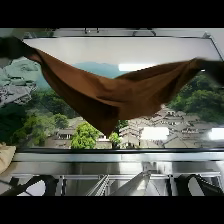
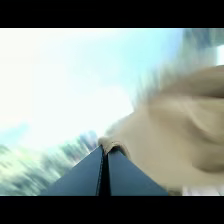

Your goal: Fold the shirts.

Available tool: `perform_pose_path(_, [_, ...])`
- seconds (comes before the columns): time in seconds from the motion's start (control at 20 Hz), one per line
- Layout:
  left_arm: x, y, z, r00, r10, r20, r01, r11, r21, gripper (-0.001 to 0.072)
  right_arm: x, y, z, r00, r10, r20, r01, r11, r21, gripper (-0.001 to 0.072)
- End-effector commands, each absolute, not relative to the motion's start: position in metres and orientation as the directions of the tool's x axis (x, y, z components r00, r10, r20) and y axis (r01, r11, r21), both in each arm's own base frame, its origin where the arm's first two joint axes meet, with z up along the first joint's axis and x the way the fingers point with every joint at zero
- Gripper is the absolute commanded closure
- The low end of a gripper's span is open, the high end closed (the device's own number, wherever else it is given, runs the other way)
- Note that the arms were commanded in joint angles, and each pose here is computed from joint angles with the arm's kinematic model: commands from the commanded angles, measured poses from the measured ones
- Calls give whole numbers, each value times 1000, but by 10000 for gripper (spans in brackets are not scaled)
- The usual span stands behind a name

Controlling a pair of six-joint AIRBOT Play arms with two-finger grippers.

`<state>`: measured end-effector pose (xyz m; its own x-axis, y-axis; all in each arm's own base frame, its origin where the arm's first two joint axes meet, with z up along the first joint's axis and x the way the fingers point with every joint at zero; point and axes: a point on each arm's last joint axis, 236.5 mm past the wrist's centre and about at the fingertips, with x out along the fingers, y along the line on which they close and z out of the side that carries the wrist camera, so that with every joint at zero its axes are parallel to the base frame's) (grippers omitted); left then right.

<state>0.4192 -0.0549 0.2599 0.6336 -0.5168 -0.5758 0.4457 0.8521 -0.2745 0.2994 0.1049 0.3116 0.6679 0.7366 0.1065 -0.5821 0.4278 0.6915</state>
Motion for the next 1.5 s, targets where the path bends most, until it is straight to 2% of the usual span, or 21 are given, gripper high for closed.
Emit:
perform_pose_path(0.0, [357, -45, 362, 804, -424, -416, 445, 894, -50, 691, 247, 97, 401, 709, 664, 238, -670, 530, 520, 692])
perform_pose_path(0.1, [322, -38, 401, 870, -346, -350, 396, 915, 80, 690, 226, 103, 432, 687, 653, 319, -715, 530, 457, 692])
perform_pose_path(0.25, [275, -2, 426, 940, -114, -322, 199, 949, 243, 689, 204, 114, 460, 638, 666, 387, -767, 503, 399, 691])
perform_pose_path(0.3, [264, 2, 426, 942, -75, -327, 169, 948, 269, 688, 206, 114, 457, 651, 665, 366, -754, 513, 411, 691])
perform_pose_path(0.35, [259, -3, 419, 933, -85, -349, 192, 939, 285, 689, 218, 110, 440, 699, 651, 296, -704, 551, 449, 691])
perform_pose_path(0.4, [262, -14, 404, 910, -142, -390, 266, 921, 284, 688, 239, 98, 407, 778, 606, 163, -593, 625, 508, 691])
perform_pose_path(0.45, [271, -24, 383, 871, -199, -450, 342, 902, 262, 688, 259, 80, 369, 837, 547, 24, -464, 685, 561, 691])
perform_pose_path(0.5, [285, -38, 355, 807, -269, -526, 430, 879, 209, 689, 273, 67, 338, 858, 511, -60, -379, 706, 599, 691])
perform_pose_path(0.6, [324, -52, 291, 676, -325, -661, 521, 846, 116, 689, 299, 50, 277, 859, 486, -163, -267, 696, 666, 691])
perform_pose_path(0.75, [398, -57, 194, 550, -292, -782, 528, 847, 56, 689, 347, 21, 174, 849, 439, -293, -103, 682, 725, 691])
perform_pose_path(0.85, [434, -60, 121, 421, -303, -855, 511, 858, -52, 689, 379, -8, 102, 830, 388, -401, 32, 685, 728, 691])
perform_pose_path(0.95, [453, -61, 46, 251, -319, -914, 477, 862, -170, 690, 405, -25, 34, 784, 397, -477, 128, 648, 751, 690])
perform_pose_path(1.0, [459, -62, 13, 185, -323, -928, 453, 866, -211, 691, 417, -29, 6, 769, 418, -484, 155, 612, 775, 664])
perform_pose_path(1.05, [464, -61, -13, 132, -324, -937, 435, 868, -239, 692, 429, -33, -16, 761, 432, -483, 172, 584, 794, 495])
perform_pose_path(1.1, [469, -61, -35, 89, -326, -941, 418, 870, -262, 699, 439, -36, -36, 748, 454, -485, 180, 564, 806, 382])
perform_pose_path(1.15, [471, -61, -51, 49, -329, -943, 404, 870, -282, 688, 447, -34, -48, 724, 491, -484, 166, 557, 814, 386])
perform_pose_path(1.2, [473, -61, -60, 22, -330, -944, 383, 875, -297, 601, 452, -29, -50, 697, 539, -472, 131, 552, 824, 385])
perform_pose_path(1.25, [475, -61, -66, 0, -332, -943, 372, 876, -308, 428, 454, -22, -47, 663, 593, -457, 82, 550, 831, 385])
perform_pose_path(1.35, [482, -60, -66, -14, -333, -943, 378, 871, -313, 417, 450, -7, -34, 594, 669, -447, 5, 553, 833, 382])
perform_pose_path(1.45, [493, -56, -61, 12, -332, -943, 368, 879, -305, 417, 437, 8, -39, 520, 703, -486, -3, 570, 821, 382])
